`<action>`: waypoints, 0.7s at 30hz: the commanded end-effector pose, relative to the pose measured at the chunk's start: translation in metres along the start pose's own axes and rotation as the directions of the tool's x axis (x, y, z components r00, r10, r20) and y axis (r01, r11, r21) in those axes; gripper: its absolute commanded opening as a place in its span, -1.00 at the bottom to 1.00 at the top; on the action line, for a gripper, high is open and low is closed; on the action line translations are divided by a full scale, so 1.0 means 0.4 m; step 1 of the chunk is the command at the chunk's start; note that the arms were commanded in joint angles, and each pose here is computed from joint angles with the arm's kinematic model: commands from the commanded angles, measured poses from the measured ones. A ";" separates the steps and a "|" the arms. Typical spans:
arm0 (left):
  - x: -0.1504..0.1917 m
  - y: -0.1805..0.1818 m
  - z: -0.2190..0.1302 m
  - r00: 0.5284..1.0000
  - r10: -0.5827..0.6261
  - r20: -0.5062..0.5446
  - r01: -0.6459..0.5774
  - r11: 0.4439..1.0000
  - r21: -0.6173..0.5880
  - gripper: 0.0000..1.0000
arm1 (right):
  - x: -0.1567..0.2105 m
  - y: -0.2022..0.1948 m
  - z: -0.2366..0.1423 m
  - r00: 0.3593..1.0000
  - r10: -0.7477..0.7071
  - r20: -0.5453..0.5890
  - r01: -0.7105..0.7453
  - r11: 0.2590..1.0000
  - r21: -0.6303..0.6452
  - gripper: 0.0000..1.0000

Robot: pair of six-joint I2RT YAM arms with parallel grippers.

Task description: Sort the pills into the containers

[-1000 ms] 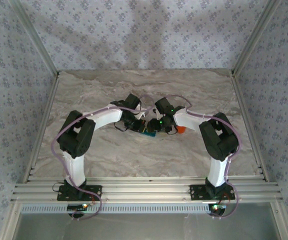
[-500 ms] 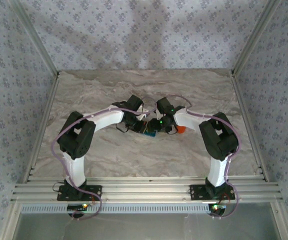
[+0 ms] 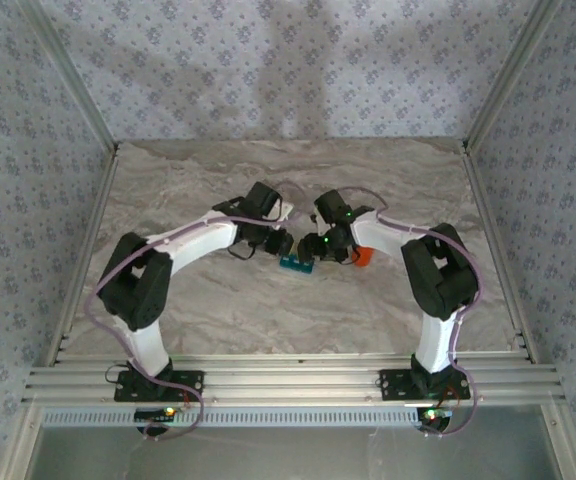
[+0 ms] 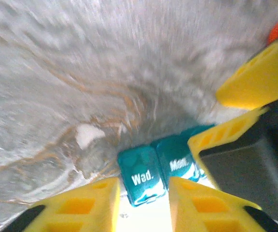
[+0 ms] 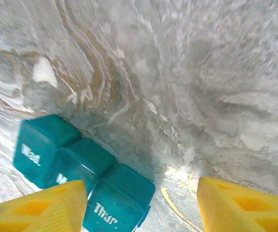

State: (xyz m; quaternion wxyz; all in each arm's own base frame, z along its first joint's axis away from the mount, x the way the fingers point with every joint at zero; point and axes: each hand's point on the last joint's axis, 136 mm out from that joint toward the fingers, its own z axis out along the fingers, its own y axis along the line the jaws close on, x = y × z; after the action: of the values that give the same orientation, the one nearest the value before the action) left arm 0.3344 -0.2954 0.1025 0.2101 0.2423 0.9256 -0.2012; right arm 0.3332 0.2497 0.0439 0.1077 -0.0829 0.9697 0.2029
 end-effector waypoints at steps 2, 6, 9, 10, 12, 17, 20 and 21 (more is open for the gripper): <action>-0.177 0.019 -0.187 0.956 -0.004 0.294 0.020 0.998 -0.052 0.06 | -0.115 0.080 -0.166 0.984 -0.042 0.171 0.053 0.997 -0.059 0.41; -0.251 0.055 -0.321 0.901 -0.014 0.433 0.058 0.994 -0.090 0.98 | -0.192 0.128 -0.302 0.953 -0.038 0.302 0.074 0.991 -0.108 0.55; -0.291 0.085 -0.420 0.853 -0.006 0.521 0.084 0.988 -0.126 0.98 | -0.248 0.129 -0.416 0.915 -0.019 0.402 0.075 0.990 -0.123 0.68; -0.301 0.098 -0.450 0.836 -0.004 0.549 0.095 0.986 -0.138 0.99 | -0.267 0.125 -0.456 0.898 -0.010 0.439 0.075 0.989 -0.131 0.74; -0.318 0.127 -0.512 0.796 0.004 0.605 0.126 0.977 -0.173 0.98 | -0.295 0.109 -0.526 0.866 0.008 0.499 0.069 0.988 -0.136 0.86; -0.333 0.200 -0.639 0.711 0.100 0.696 0.169 0.937 -0.306 0.98 | -0.333 0.000 -0.698 0.767 0.041 0.640 0.016 0.996 -0.083 1.00; -0.316 0.251 -0.701 0.642 0.192 0.742 0.205 0.890 -0.408 0.98 | -0.328 -0.117 -0.768 0.708 0.045 0.705 -0.082 0.996 0.018 1.00; -0.304 0.270 -0.712 0.629 0.227 0.743 0.208 0.872 -0.442 0.99 | -0.320 -0.164 -0.788 0.686 0.056 0.725 -0.130 0.990 0.047 1.00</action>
State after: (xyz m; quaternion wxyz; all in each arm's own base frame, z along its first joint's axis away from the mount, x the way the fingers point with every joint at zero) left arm 0.4057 -0.1486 0.3462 0.5823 0.0831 0.8012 -0.1095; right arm 0.4203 0.1188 0.3280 0.4478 0.0274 0.8616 0.2375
